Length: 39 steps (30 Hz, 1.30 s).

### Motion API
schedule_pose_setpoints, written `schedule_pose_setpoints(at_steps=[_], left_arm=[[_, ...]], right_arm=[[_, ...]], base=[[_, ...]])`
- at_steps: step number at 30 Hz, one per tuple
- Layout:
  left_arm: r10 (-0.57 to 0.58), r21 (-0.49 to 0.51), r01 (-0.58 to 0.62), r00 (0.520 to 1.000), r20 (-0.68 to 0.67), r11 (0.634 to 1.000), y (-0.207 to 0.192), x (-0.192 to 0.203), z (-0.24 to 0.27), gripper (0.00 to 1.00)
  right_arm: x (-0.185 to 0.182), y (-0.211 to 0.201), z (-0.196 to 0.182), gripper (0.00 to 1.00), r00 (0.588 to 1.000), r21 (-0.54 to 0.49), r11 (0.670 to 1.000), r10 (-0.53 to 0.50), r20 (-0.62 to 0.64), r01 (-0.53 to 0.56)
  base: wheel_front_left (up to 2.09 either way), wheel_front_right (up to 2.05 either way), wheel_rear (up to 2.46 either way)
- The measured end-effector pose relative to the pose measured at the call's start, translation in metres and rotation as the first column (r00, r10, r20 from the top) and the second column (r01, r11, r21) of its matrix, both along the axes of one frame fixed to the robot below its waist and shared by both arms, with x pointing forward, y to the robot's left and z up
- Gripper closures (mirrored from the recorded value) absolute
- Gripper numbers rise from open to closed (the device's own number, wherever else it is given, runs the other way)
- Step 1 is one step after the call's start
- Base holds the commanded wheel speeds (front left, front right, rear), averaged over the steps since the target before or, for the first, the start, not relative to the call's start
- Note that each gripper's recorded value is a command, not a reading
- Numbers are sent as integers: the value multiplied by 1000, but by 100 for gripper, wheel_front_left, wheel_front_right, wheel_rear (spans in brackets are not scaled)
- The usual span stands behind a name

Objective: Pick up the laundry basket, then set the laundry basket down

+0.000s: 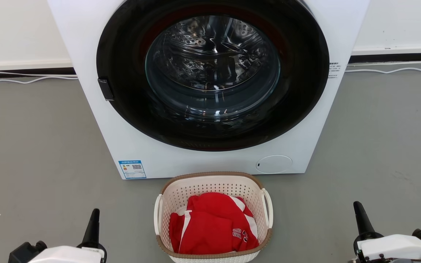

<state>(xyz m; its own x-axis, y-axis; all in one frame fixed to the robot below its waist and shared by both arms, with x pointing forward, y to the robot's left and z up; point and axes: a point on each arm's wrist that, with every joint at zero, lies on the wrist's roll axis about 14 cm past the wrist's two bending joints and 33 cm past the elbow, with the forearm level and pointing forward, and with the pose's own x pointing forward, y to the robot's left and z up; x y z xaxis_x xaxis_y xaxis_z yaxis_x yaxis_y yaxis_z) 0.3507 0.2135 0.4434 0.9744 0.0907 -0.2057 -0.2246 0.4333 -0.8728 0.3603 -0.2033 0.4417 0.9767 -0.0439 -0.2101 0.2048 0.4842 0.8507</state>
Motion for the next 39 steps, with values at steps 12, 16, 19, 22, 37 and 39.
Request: schedule_pose_setpoints(at_steps=[12, 16, 19, 22, 37, 39], left_arm=[[-3, -132, 6, 1000, 23, 991, -7, 5, 5, 100], [-4, -178, 9, 999, 32, 984, -9, 6, 7, 100], [-5, -209, 15, 999, 49, 978, -11, 11, 12, 100], [-4, -252, 20, 998, 64, 968, -13, 13, 16, 100], [-8, -399, 51, 994, 110, 916, -21, 21, 28, 100], [-4, -418, 53, 993, 116, 907, -21, 22, 29, 100]], right_arm=[[7, -1, 13, 100, 999, 141, 990, -26, 41, 19], [7, -1, 14, 100, 998, 193, 981, -37, 45, 27], [7, -3, 15, 100, 998, 225, 974, -47, 49, 35], [8, -4, 18, 100, 997, 273, 961, -57, 57, 39], [9, -5, 27, 100, 993, 433, 901, -86, 86, 40], [10, -5, 28, 100, 992, 451, 892, -92, 91, 42]], base=[[0, 0, 0], [0, 0, 0], [0, 0, 0], [0, 0, 0], [0, 0, 0], [0, 0, 0]])
